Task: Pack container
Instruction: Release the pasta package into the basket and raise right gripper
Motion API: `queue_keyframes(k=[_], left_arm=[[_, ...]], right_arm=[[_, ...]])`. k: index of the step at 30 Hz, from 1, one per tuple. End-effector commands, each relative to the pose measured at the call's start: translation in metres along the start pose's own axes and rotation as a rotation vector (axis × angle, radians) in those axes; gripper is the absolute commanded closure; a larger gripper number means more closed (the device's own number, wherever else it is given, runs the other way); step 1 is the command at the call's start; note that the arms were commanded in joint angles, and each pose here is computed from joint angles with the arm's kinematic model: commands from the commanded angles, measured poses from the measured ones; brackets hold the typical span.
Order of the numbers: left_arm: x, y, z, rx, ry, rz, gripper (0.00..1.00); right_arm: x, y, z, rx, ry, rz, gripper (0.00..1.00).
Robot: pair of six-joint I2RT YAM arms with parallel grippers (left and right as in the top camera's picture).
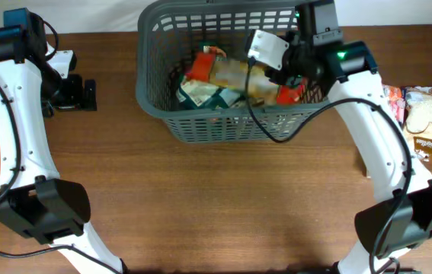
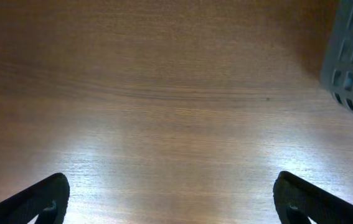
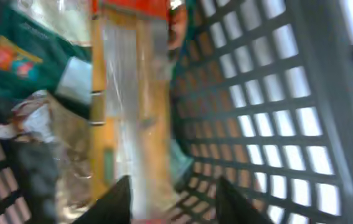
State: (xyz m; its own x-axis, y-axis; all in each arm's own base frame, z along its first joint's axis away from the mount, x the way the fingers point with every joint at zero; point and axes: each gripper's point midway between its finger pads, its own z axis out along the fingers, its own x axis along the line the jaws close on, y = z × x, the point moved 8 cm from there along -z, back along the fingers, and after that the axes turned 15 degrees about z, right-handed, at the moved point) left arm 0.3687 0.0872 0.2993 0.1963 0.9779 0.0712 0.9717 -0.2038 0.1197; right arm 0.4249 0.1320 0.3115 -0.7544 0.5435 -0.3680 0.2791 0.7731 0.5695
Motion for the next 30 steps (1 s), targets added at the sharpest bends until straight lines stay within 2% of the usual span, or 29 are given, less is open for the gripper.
queue_keyframes(k=[1, 6, 10, 16, 20, 22, 23, 25, 30], left_arm=[[0.0, -0.004, -0.007, -0.018, -0.003, -0.018, 0.01], [0.0, -0.004, -0.007, -0.018, -0.003, -0.018, 0.01], [0.0, -0.004, -0.007, -0.018, -0.003, -0.018, 0.01], [0.0, -0.004, -0.007, -0.018, -0.003, -0.018, 0.01], [0.0, -0.004, -0.007, -0.018, -0.003, -0.018, 0.01], [0.0, -0.004, -0.007, -0.018, -0.003, -0.018, 0.01], [0.0, -0.004, -0.007, -0.018, -0.003, -0.018, 0.01], [0.0, -0.004, -0.007, -0.018, -0.003, -0.018, 0.01], [0.0, -0.004, -0.007, -0.018, -0.003, -0.018, 0.01]], right_arm=[[-0.006, 0.022, -0.031, -0.022, -0.154, 0.083, 0.55], [-0.012, 0.048, -0.086, -0.179, -0.212, 0.38, 0.51], [-0.016, 0.055, -0.155, -0.314, -0.254, 0.597, 0.46], [-0.032, 0.024, -0.232, -0.429, -0.395, 0.867, 0.38], [-0.05, -0.024, -0.251, -0.349, -0.5, 1.054, 0.36], [-0.058, -0.057, -0.252, -0.258, -0.552, 1.166, 0.33], [-0.066, -0.086, -0.251, -0.172, -0.593, 1.253, 0.32], [-0.075, -0.116, -0.249, -0.106, -0.639, 1.366, 0.31], [-0.088, -0.18, -0.235, 0.04, -0.7, 1.525, 0.31]])
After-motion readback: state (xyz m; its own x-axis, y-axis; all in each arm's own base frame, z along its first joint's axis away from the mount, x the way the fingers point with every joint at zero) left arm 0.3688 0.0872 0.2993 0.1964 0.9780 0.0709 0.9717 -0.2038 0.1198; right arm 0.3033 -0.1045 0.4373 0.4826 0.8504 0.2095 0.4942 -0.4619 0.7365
